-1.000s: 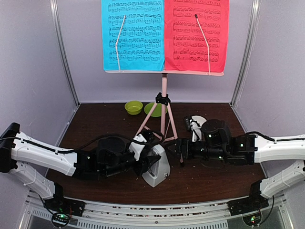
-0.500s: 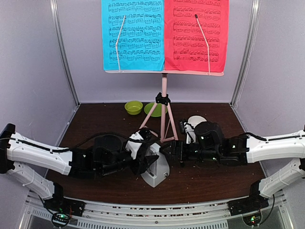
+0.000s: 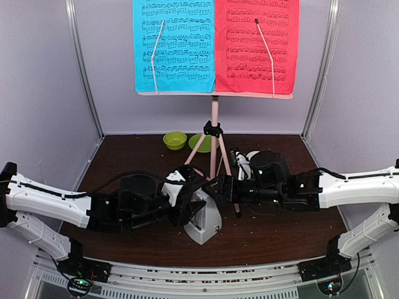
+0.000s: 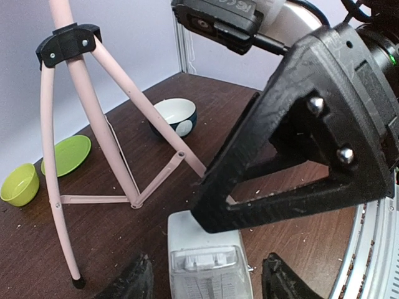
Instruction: Set up the instrument practice props
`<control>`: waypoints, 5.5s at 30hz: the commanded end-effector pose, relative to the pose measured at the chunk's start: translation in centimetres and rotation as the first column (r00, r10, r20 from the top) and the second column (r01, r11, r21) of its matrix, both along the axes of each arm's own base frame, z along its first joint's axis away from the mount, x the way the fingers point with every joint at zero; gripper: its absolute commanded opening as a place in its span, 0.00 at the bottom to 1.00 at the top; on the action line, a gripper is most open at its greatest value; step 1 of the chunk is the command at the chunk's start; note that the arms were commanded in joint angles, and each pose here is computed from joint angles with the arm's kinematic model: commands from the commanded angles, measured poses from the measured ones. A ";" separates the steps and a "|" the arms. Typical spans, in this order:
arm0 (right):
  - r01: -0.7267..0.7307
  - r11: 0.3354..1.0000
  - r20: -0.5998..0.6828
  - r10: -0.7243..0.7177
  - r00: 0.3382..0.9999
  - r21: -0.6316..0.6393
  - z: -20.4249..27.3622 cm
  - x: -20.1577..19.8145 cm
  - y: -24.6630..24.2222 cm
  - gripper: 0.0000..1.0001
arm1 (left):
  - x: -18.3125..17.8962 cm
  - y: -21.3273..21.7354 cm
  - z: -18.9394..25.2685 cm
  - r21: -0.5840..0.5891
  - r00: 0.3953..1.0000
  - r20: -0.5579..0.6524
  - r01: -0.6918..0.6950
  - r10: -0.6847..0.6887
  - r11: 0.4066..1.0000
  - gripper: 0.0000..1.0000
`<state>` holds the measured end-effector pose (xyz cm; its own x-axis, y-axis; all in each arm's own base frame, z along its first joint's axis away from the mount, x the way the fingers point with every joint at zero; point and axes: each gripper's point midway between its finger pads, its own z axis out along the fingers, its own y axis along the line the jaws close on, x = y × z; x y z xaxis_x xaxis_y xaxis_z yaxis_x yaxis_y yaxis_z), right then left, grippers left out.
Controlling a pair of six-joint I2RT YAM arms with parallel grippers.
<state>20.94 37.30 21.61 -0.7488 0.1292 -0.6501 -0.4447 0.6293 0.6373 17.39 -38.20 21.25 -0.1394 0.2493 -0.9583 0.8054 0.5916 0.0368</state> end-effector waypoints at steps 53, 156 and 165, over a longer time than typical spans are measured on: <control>-0.035 0.939 -0.059 0.016 0.998 -0.342 -12.8 -1.4 -3.5 0.50 | -1.9 1.1 1.0 0.011 0.985 0.122 0.123 -0.123 0.992 0.08; 0.005 0.967 0.044 0.007 0.999 -0.256 -7.1 1.2 -2.7 0.44 | 3.7 5.0 -11.0 -0.015 0.842 -0.531 -0.122 0.096 0.992 0.37; -0.071 0.987 0.142 0.092 0.986 -0.147 -4.2 -0.4 -2.4 0.74 | 5.5 6.7 -8.4 -0.015 0.866 -0.481 -0.162 0.135 0.987 0.43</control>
<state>20.98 33.65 15.97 -0.6929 -0.0250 -0.7206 -0.5121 0.7206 0.4675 21.88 -31.89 11.95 -0.6385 0.1344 -0.7578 0.6149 0.6813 -0.3973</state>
